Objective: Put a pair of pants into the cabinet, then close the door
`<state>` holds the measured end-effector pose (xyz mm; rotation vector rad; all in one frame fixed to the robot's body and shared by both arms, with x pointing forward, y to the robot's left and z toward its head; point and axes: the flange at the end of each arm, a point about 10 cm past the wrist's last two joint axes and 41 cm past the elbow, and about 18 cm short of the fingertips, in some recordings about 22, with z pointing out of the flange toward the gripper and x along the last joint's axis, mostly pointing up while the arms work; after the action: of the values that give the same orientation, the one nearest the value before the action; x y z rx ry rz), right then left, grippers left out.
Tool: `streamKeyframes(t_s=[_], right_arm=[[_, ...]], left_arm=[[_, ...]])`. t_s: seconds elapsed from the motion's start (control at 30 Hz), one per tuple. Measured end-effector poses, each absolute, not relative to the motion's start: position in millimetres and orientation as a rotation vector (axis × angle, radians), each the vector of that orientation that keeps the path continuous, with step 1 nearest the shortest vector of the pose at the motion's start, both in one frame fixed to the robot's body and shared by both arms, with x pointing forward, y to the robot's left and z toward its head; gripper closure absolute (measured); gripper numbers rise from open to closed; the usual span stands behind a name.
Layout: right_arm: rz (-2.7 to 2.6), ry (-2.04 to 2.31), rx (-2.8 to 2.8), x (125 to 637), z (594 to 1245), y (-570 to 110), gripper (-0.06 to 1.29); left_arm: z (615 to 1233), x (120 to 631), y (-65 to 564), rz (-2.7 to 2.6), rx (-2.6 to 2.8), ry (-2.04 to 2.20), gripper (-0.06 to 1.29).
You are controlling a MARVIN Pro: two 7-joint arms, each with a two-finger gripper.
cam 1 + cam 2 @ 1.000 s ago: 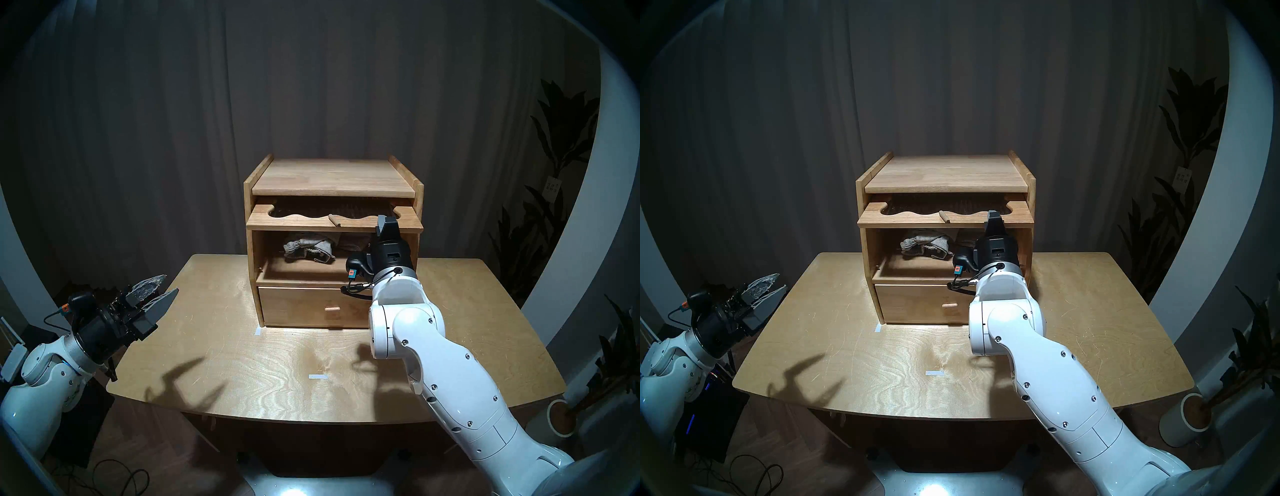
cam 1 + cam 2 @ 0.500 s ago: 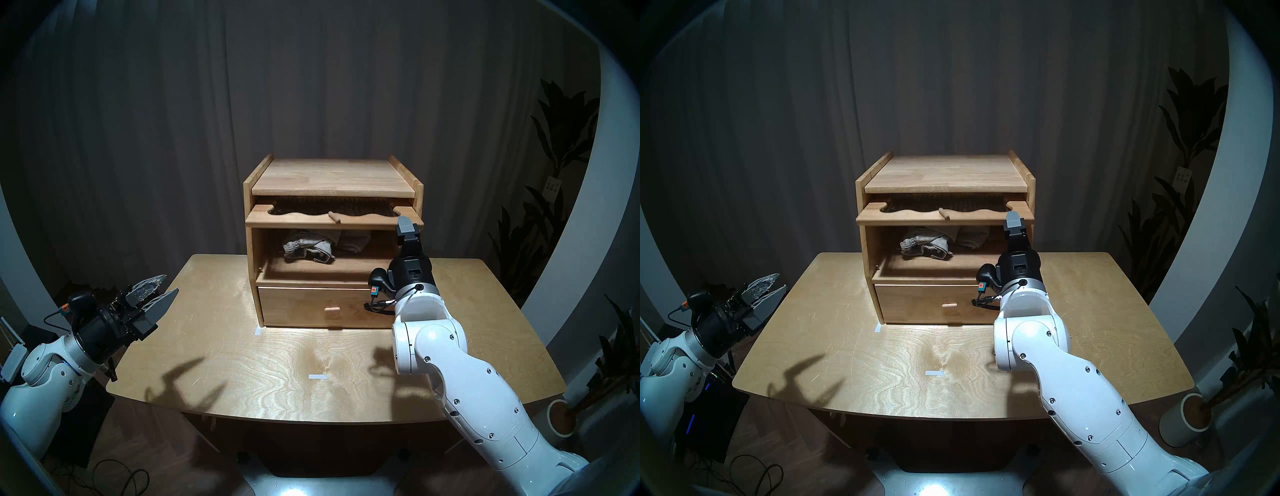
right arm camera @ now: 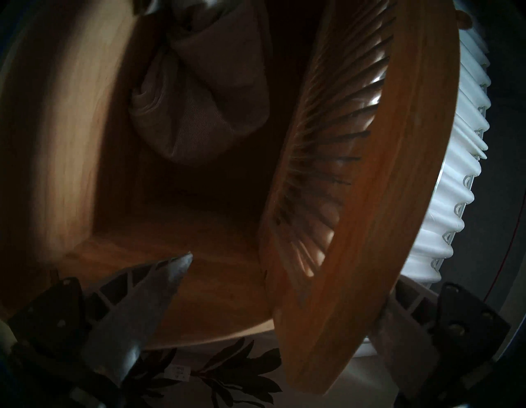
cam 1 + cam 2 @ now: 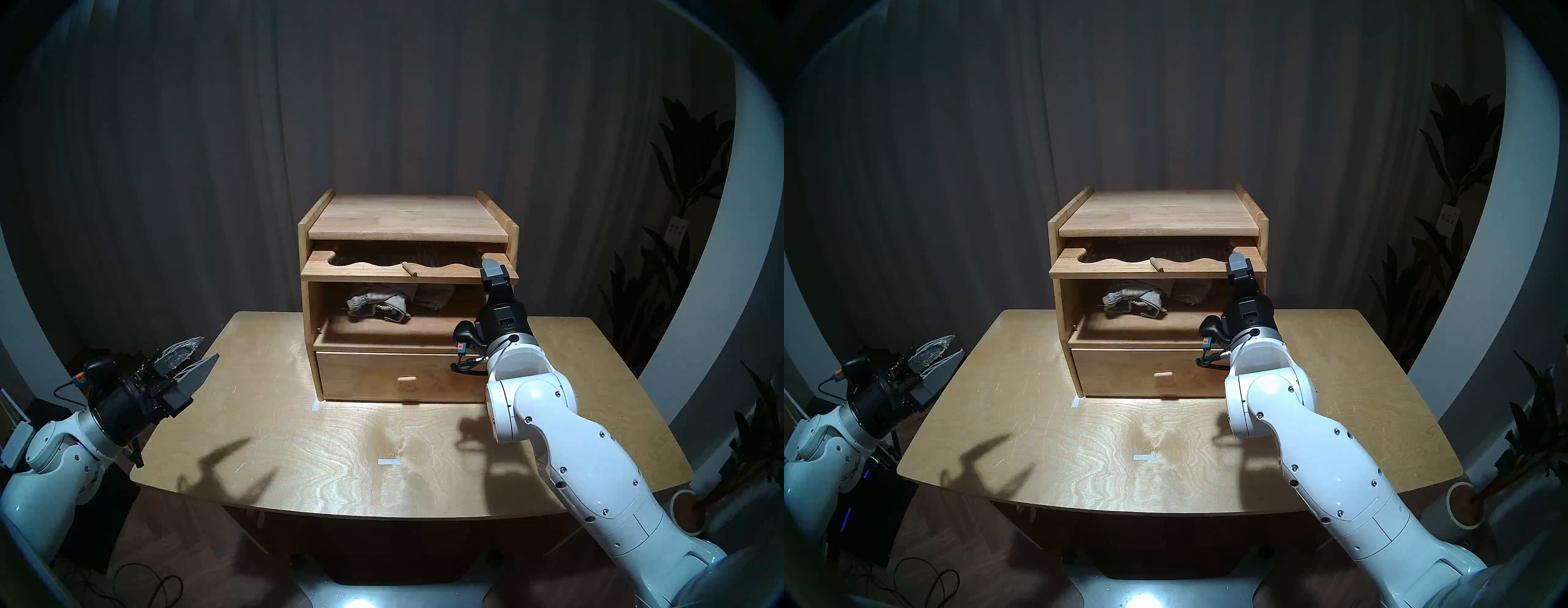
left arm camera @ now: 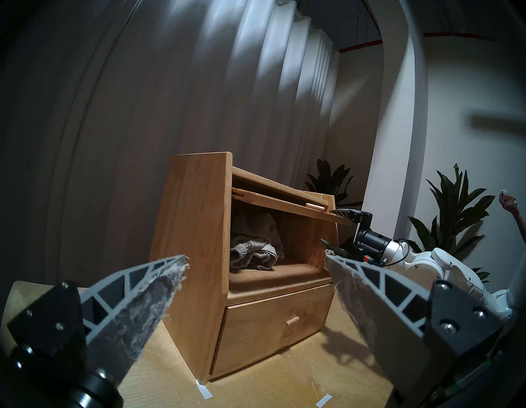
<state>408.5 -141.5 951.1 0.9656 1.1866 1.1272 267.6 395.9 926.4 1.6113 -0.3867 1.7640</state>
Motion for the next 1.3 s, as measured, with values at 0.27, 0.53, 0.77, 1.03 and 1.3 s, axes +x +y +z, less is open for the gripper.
streamKeyframes(t_s=[0.27, 0.53, 0.77, 1.03, 1.3], right_arm=[[1.368, 1.149, 1.162, 406.0, 954.1, -109.3, -0.02], [1.521, 1.021, 1.300, 410.4, 949.5, -101.5, -0.01], [1.601, 0.912, 1.244, 411.3, 960.6, -99.0, 1.04], [1.564, 0.919, 1.211, 407.4, 959.4, -96.9, 1.05], [1.452, 0.989, 1.151, 386.5, 960.8, -104.3, 1.13]], left_arm=[[926.3, 267.7, 395.9, 1.764, 1.611, -0.387, -0.01], [926.3, 267.7, 396.0, 1.764, 1.611, -0.387, -0.01], [926.4, 267.6, 396.0, 1.764, 1.611, -0.387, -0.01], [926.5, 267.7, 396.0, 1.764, 1.611, -0.387, -0.01], [926.5, 267.7, 396.0, 1.764, 1.611, -0.387, -0.01]])
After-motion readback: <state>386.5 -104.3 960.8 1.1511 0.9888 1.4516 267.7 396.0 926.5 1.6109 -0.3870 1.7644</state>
